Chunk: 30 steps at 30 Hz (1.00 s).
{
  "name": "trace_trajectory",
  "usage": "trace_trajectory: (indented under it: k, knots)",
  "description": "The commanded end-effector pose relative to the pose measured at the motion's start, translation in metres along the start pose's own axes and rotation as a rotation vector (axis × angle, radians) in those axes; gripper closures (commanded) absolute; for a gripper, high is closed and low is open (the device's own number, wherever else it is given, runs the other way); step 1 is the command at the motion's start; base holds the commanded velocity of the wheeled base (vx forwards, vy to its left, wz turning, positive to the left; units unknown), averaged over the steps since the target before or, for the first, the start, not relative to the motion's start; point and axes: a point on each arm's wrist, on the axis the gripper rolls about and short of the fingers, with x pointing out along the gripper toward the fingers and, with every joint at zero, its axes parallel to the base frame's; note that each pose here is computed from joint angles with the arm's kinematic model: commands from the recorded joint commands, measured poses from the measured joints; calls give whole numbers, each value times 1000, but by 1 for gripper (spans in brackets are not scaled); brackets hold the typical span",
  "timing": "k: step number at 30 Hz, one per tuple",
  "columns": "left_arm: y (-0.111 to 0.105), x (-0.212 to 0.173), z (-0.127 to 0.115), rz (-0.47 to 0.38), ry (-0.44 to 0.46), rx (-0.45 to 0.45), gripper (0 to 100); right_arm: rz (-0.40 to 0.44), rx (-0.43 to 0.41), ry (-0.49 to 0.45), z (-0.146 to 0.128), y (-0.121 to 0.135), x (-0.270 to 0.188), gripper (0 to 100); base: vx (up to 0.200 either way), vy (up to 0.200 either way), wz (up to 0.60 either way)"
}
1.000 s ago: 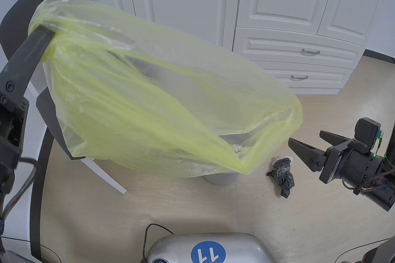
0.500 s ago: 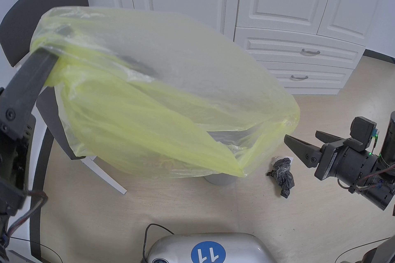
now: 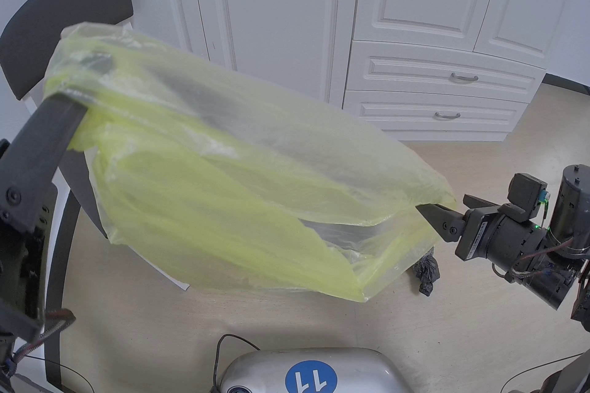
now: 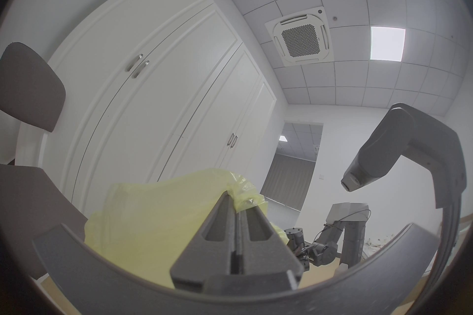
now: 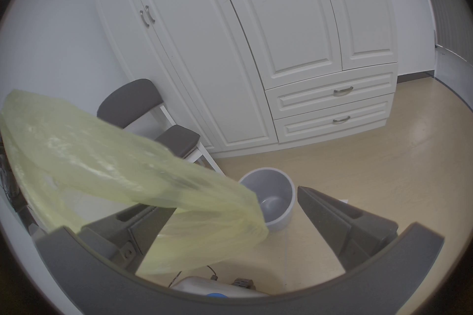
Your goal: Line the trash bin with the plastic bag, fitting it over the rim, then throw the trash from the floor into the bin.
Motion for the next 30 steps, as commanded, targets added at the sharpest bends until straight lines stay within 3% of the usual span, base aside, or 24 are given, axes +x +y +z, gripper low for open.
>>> trace_trajectory:
  k: [1,7,22,23,30]
  knots:
    - [0,-3,1,-16,-6,0,100,-25,-3,22,-5,-3,8,0,0,0,0]
    - [0,-4,7,-23,-45,-5,100,-30,-8,51,-11,-4,12,0,0,0,0]
    - [0,-4,7,-23,-45,-5,100,-7,41,82,-17,0,16,0,0,0,0]
    - [0,-4,7,-25,-45,-5,100,-1,46,83,-17,0,16,100,0,0,0]
    - [0,-4,6,-23,-42,-6,100,16,59,80,-14,1,12,100,0,0,0]
